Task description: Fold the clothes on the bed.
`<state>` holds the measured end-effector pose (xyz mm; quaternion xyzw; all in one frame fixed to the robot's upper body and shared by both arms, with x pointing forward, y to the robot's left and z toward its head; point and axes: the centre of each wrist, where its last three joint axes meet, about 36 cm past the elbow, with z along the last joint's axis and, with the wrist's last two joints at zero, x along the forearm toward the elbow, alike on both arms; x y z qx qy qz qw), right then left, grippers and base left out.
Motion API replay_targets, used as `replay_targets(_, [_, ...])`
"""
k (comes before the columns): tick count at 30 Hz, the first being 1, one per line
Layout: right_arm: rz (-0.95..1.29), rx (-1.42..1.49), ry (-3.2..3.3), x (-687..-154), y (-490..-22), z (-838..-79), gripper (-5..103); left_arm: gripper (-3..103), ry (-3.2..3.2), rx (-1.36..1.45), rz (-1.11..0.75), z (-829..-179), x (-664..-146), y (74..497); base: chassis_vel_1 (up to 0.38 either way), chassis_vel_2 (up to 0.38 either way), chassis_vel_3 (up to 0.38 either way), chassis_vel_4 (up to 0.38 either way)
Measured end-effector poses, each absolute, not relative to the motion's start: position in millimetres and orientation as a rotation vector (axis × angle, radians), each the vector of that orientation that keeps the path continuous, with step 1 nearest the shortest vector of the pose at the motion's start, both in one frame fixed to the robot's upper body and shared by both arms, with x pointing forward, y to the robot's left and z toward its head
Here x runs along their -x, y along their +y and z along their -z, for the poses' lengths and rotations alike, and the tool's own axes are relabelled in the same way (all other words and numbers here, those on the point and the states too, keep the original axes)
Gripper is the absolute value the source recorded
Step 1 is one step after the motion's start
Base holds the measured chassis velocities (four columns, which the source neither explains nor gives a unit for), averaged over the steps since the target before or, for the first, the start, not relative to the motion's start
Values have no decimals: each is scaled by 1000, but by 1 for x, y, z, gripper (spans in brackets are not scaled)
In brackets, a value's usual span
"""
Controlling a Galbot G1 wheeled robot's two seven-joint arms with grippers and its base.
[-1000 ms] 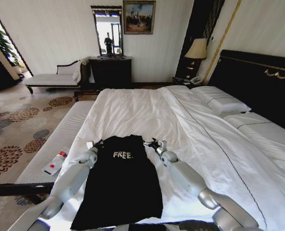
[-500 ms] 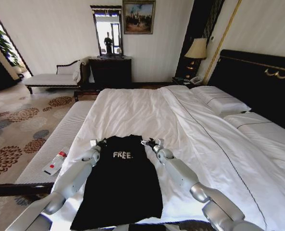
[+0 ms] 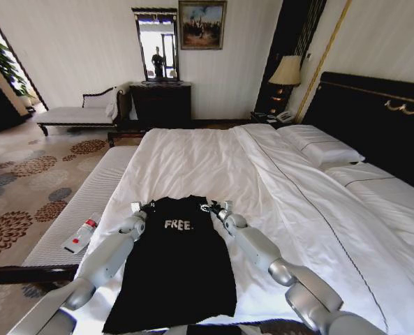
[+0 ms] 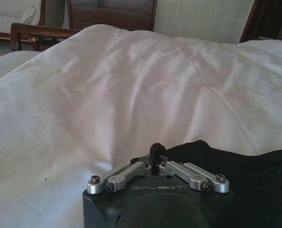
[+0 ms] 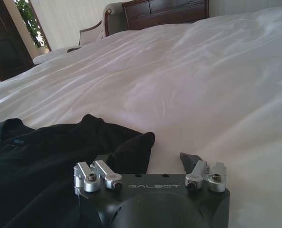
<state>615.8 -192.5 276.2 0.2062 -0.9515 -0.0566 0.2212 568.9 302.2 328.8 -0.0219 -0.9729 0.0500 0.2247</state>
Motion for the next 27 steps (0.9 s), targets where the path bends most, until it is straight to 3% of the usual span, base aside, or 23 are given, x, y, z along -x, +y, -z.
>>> replay_targets(4, [142,-577,-2628,-617,-196,-273,63,2,-2683,64,-138,-328,-570,302,0,0,0,0])
replay_targets(5, [142,-577,-2628,-617,-196,-273,63,2,-2683,64,-138,-328,-570,302,0,0,0,0])
replay_targets(8, [158,-579,-2633,-616,-199,-273,47,2,-2685,77,-129,-331,-576,296,0,0,0,0])
replay_targets(11, [168,-585,-2633,-614,-202,-272,41,2,-2687,90,-124,-332,-578,290,0,0,0,0])
replay_targets(18, [181,-612,-2632,-611,-197,-273,9,2,-2683,80,-126,-331,-577,292,0,0,0,0])
replay_targets(20, [187,-617,-2634,-611,-196,-274,9,2,-2683,78,-127,-330,-577,292,0,0,0,0])
replay_targets(22, [192,-627,-2637,-610,-194,-276,2,2,-2684,75,-129,-330,-577,293,0,0,0,0])
replay_targets(27, [207,-646,-2646,-609,-190,-281,1,2,-2691,70,-136,-333,-577,294,0,0,0,0])
